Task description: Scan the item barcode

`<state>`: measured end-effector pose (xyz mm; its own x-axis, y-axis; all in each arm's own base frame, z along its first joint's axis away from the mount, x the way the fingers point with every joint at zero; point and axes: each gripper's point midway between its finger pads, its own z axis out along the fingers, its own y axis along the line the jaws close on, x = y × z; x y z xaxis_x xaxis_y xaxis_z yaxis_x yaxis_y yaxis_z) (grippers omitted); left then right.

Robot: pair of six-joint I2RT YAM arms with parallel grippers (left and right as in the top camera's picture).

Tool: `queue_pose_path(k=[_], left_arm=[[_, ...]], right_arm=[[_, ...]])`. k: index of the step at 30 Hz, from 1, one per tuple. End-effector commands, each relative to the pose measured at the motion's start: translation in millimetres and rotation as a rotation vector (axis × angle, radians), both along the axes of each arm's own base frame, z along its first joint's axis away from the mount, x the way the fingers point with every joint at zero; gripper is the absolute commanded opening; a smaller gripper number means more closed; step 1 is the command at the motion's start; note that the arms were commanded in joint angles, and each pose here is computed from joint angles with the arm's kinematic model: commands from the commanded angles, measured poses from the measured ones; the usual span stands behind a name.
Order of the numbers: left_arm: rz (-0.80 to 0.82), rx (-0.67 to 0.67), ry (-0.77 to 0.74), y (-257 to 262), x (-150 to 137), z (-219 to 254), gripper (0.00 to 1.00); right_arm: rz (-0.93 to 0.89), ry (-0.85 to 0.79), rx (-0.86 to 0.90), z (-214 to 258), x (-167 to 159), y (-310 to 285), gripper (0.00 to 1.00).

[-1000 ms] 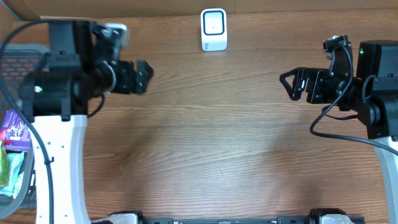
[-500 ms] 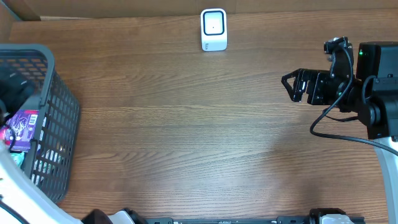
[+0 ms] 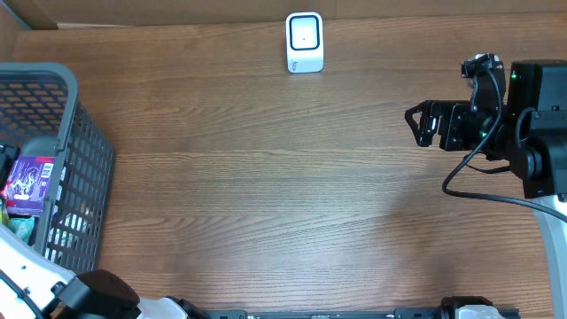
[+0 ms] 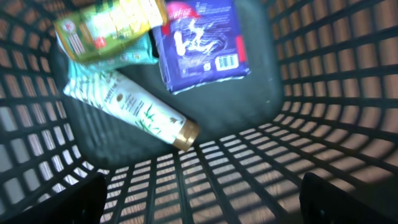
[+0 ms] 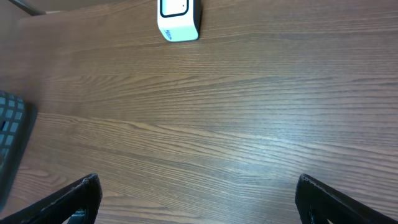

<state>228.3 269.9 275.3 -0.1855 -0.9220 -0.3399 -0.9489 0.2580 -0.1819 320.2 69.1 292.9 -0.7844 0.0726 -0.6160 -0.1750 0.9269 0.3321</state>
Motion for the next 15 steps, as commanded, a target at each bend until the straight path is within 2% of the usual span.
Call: queue_pose_path(k=[1,7,13,15], left_arm=[[0.058,-0.059,0.038,4.0,-6.8,-35.6,0.90],[0.203,-0.100,0.089,15.8,-22.4,-94.5,0.90],[0.310,-0.101,0.117,22.2,-35.8,-137.2,0.80],[0.326,-0.111,0.120,20.0,-37.6,-149.3,0.79]], right_arm=[[-0.008,-0.048,-0.021,13.9,1.8,-4.5,1.00],[-0.017,-0.047,-0.031,13.2,2.2,-6.6,1.00],[-0.017,-0.039,-0.031,12.0,0.8,-6.6,1.00],[-0.017,-0.033,-0.031,11.0,-0.2,-6.6,1.00]])
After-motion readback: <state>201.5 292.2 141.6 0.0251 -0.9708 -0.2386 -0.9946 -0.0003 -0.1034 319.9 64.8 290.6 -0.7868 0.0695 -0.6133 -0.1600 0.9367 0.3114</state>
